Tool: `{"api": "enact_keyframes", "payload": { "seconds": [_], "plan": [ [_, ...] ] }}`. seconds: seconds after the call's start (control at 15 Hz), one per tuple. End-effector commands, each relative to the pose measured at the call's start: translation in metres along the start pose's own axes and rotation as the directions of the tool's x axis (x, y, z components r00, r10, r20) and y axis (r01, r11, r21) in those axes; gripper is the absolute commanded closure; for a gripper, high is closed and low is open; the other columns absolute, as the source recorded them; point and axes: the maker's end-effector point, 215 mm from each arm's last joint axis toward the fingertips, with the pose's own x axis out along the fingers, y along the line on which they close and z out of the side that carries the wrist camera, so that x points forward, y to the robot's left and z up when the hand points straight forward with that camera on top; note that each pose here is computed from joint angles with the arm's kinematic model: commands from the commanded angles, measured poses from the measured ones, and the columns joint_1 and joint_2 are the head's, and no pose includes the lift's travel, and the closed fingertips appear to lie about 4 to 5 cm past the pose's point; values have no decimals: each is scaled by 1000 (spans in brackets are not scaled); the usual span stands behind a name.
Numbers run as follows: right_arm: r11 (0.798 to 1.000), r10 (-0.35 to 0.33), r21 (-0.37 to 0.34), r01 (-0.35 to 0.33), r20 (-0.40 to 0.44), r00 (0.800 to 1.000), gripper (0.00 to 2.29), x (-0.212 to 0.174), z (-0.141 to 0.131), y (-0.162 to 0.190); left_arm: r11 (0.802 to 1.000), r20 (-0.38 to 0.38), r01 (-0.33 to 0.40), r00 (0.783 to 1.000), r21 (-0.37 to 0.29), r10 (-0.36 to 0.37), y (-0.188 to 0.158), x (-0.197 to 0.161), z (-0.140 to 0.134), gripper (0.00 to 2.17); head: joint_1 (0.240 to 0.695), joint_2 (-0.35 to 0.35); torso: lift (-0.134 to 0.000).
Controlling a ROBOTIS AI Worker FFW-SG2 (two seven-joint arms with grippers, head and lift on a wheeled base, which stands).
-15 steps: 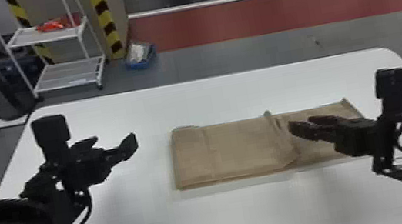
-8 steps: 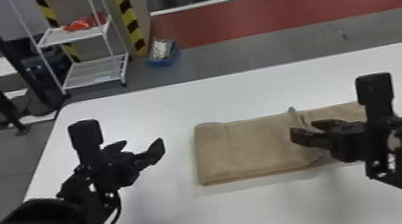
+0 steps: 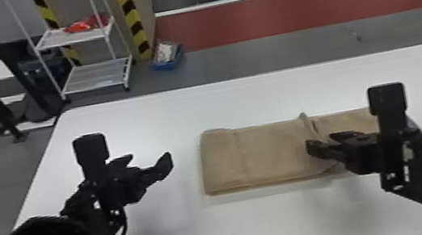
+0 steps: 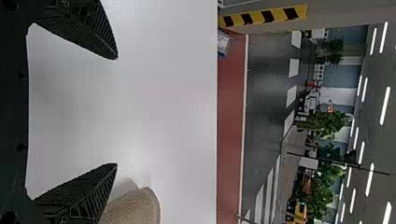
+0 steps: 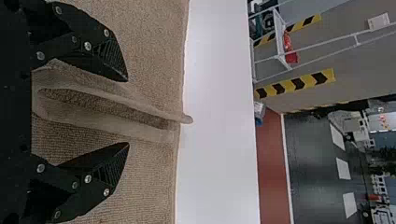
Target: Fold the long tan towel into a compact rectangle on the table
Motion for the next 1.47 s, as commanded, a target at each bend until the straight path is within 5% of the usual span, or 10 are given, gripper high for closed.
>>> {"api": "enact_keyframes", "payload": {
  "seconds": [0.0, 0.8, 0.93, 1.33, 1.4],
  "plan": [
    [1000, 3, 1, -3, -3, 1000, 468, 1, 0, 1, 1000, 0, 1, 1000, 0, -1, 0, 0, 0, 66, 695, 88, -128],
    [1000, 16, 19, -15, -35, 999, 593, 2, -14, 9, 1000, 4, -1, 1000, -16, 1, 5, -2, 0, 66, 695, 102, -128],
    [1000, 17, 20, -17, -35, 999, 761, 1, -14, 10, 1000, 4, -1, 1000, -18, 2, 6, -3, 0, 66, 695, 103, -128],
    [1000, -1, 11, 1, -16, 1000, 741, -3, -5, 7, 1000, 2, 5, 1000, -21, -5, 5, -3, -1, 66, 695, 104, -128],
    [1000, -9, 8, 9, -12, 1000, 512, -4, -3, 5, 1000, 2, 5, 1000, -21, -5, 5, -3, -1, 66, 695, 102, -128]
  ]
}}
